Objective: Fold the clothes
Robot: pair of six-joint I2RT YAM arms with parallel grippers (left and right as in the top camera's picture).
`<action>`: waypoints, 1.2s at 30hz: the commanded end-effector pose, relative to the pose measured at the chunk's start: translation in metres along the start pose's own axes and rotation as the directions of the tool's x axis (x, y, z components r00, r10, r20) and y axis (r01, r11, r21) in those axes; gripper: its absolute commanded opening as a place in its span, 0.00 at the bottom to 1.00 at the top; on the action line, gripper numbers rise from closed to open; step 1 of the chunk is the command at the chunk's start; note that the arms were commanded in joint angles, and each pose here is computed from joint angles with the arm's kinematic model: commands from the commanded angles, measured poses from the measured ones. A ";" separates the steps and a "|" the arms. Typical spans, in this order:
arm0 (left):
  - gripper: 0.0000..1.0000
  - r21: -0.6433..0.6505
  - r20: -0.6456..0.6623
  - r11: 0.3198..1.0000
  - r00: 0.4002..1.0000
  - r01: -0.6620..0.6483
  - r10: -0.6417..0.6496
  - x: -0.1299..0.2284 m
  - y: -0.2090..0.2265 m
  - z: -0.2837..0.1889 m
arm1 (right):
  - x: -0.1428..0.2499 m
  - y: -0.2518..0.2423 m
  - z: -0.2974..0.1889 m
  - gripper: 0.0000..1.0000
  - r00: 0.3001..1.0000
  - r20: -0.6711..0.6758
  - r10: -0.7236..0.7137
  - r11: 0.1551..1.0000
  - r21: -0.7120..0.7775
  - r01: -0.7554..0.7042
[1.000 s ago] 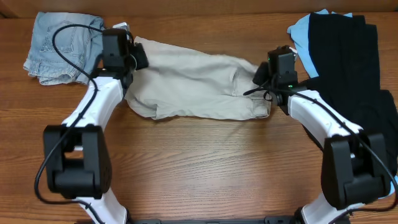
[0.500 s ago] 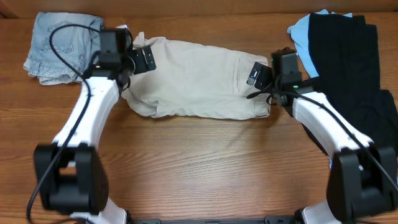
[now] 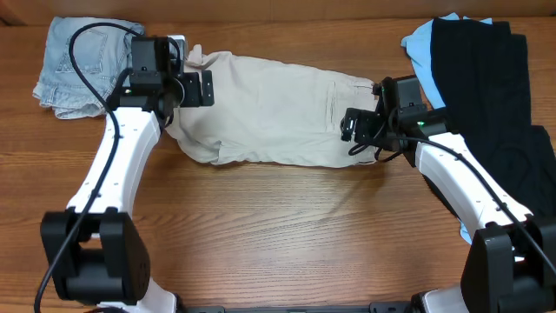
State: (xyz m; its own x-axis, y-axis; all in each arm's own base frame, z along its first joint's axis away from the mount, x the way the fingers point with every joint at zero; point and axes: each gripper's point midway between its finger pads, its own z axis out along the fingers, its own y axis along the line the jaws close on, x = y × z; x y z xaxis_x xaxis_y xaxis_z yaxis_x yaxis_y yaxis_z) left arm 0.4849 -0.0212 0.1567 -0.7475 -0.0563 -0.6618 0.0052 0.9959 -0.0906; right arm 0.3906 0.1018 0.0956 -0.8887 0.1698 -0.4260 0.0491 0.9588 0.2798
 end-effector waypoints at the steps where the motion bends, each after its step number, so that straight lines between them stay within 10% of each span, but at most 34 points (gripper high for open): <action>1: 0.98 -0.031 0.005 0.998 0.998 0.058 -0.058 0.000 0.017 0.022 | -0.003 0.006 -0.005 1.00 0.999 0.008 -0.032 0.999 -0.018 0.032; 16: 0.66 -0.013 -0.209 0.974 0.952 0.228 -0.225 0.066 0.018 0.081 | 0.009 0.002 -0.006 1.00 0.999 -0.043 -0.023 1.000 -0.001 0.023; 29: 0.04 -0.031 -0.302 0.973 0.926 0.230 -0.228 0.090 0.015 0.075 | 0.015 0.000 -0.006 1.00 0.998 -0.065 -0.019 1.000 0.007 0.020; 36: 0.04 -0.035 -0.335 0.979 0.921 0.200 -0.200 0.089 0.019 0.067 | 0.020 -0.001 -0.006 1.00 0.996 -0.087 -0.008 1.000 0.011 0.009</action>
State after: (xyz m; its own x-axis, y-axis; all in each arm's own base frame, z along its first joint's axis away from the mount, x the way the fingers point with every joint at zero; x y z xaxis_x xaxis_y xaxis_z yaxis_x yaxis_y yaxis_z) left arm 0.4599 -0.0138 0.0368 -0.9028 -0.2619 -0.3412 -0.2012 0.9583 -0.2031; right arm 0.3677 0.0990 0.0843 -0.9303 0.1446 -0.3372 0.0571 0.9649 0.2564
